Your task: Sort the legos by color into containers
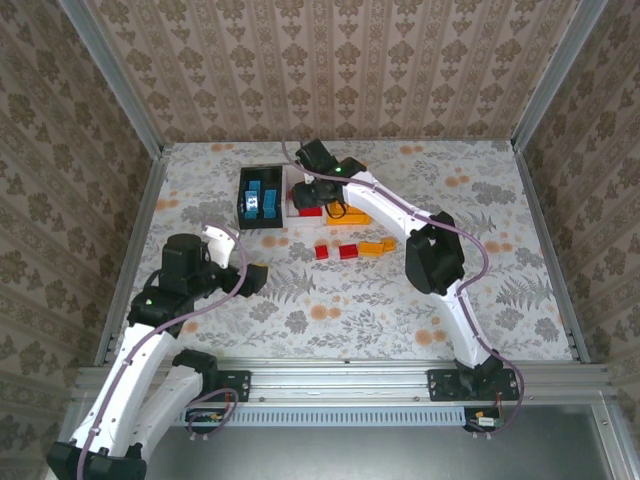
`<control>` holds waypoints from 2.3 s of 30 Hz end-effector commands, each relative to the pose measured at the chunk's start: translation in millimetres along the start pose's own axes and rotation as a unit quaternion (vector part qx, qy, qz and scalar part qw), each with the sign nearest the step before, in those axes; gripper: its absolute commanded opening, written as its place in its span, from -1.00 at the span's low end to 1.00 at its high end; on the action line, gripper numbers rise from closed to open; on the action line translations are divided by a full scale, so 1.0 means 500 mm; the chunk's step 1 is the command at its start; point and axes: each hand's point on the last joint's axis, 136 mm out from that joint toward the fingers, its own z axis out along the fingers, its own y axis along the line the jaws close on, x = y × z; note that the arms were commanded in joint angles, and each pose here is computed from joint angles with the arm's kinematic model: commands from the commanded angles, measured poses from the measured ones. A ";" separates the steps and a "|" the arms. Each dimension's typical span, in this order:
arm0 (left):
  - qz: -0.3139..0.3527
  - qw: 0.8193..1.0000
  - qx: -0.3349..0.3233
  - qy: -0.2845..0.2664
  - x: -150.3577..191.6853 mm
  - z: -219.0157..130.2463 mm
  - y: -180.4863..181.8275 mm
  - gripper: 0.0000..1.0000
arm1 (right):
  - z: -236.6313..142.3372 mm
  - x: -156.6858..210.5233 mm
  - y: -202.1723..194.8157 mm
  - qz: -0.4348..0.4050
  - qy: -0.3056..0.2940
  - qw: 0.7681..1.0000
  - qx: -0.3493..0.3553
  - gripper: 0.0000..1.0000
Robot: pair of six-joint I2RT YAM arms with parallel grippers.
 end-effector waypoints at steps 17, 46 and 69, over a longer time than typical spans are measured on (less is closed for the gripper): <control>0.009 1.000 0.009 -0.015 -0.019 -0.010 -0.010 1.00 | -0.198 -0.130 -0.028 0.006 -0.175 0.984 0.016 0.59; -0.149 0.957 -0.027 0.250 0.050 0.286 -0.139 0.96 | -0.291 0.432 -0.202 0.144 0.090 0.986 -0.010 0.63; -0.114 0.919 -0.098 0.363 0.086 0.479 -0.111 0.42 | -0.269 0.441 -0.223 0.170 0.084 0.981 -0.036 0.60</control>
